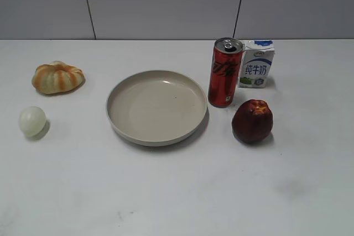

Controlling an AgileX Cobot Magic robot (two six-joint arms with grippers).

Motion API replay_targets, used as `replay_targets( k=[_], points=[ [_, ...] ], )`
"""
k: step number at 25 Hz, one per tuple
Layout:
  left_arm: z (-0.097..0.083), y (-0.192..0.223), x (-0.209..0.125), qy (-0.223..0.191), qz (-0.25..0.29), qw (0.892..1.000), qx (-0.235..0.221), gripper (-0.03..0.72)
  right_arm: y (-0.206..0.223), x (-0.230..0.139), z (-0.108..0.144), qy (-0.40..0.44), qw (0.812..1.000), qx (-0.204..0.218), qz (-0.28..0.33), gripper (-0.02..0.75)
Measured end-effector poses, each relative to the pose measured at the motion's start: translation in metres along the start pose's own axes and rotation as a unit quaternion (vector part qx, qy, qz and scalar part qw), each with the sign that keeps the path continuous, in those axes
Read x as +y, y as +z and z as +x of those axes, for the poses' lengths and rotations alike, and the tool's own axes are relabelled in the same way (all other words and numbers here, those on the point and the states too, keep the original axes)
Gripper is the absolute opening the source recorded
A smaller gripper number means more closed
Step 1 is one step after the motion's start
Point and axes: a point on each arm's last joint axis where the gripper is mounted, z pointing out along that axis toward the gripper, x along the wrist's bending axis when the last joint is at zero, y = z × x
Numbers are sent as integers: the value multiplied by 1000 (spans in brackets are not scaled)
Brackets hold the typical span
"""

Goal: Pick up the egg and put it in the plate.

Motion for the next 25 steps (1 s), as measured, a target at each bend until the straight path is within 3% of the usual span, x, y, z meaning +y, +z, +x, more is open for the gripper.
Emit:
replay_targets(
  k=[10,16,20,25],
  points=[
    [0,-1,1,0,-6,1000,1,535,0,0,0,0,1000,0,0,447],
    [4,16,36,-3,-65,998,8,535,0,0,0,0,1000,0,0,447],
    [5,59,59,-32,-29,999,-9,535,0,0,0,0,1000,0,0,447],
    [8,128,84,-73,66,995,-21,535,0,0,0,0,1000,0,0,447]
  ],
)
